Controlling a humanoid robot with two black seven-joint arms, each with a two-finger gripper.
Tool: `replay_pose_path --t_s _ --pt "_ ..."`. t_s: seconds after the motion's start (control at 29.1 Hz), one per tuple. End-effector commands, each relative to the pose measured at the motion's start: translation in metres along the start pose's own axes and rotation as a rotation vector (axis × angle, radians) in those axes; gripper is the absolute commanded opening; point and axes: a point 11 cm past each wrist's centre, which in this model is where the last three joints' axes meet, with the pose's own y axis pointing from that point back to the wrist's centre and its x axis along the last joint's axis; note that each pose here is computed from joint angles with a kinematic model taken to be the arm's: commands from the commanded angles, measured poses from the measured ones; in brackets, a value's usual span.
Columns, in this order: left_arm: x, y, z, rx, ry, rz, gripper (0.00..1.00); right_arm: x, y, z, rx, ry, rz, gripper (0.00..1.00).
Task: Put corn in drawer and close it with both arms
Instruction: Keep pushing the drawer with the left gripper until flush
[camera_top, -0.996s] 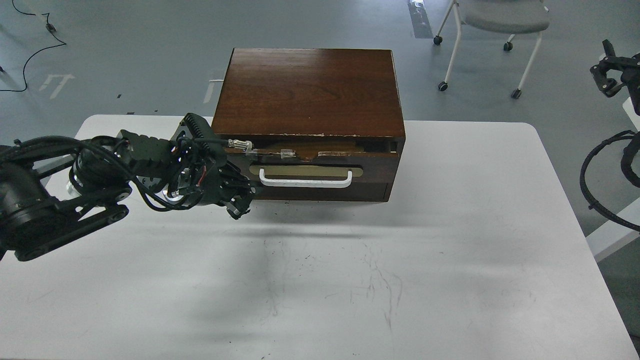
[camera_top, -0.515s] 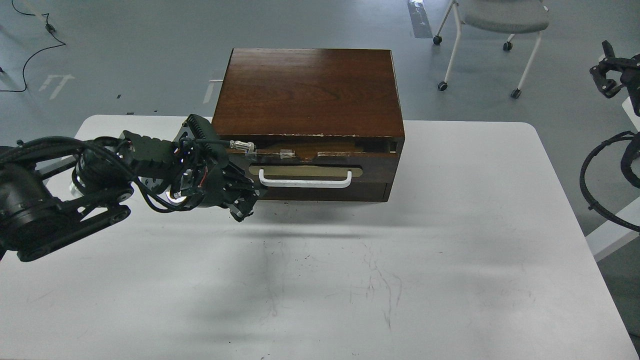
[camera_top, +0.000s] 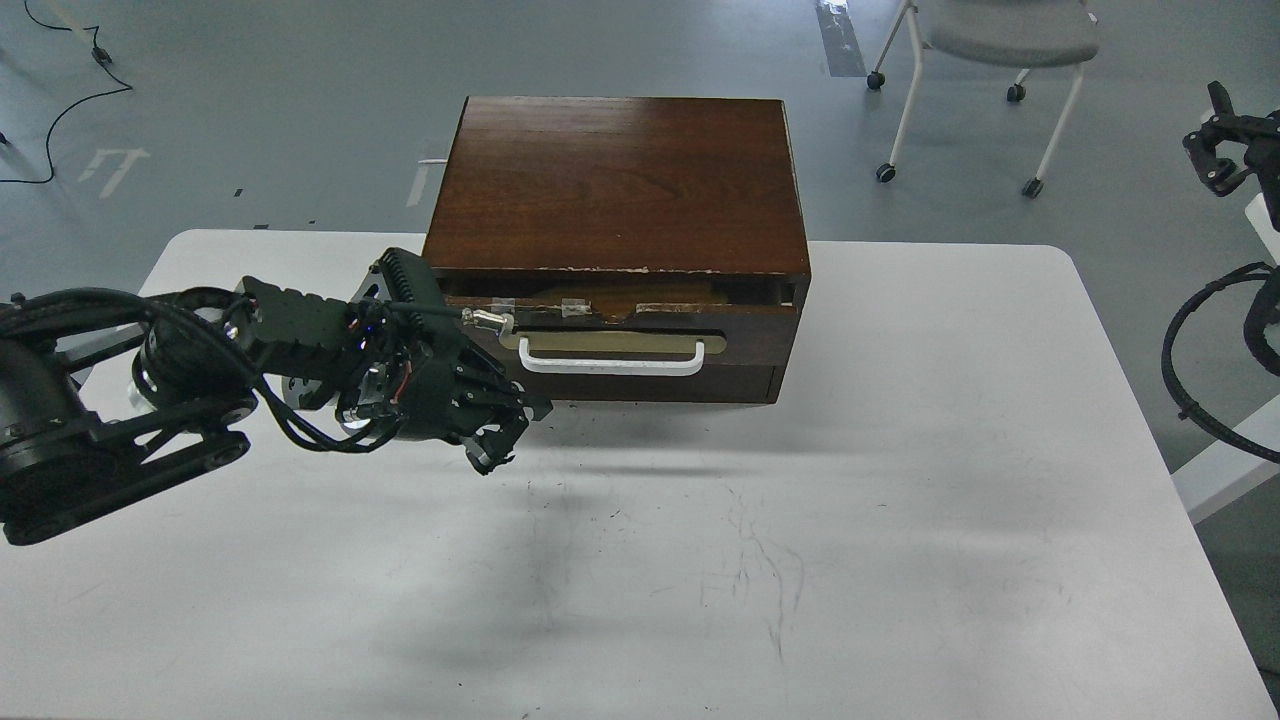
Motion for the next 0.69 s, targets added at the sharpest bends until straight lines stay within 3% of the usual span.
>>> replay_pose_path --t_s 0.0,0.65 --pt "0.015 0.003 -0.007 0.019 -0.009 0.037 0.0 0.0 0.0 0.0 -0.001 0.001 0.0 1.0" --pt "0.006 -0.005 -0.019 0.053 0.021 0.013 0.0 -0.001 0.0 -0.001 0.003 -0.001 -0.001 1.0"
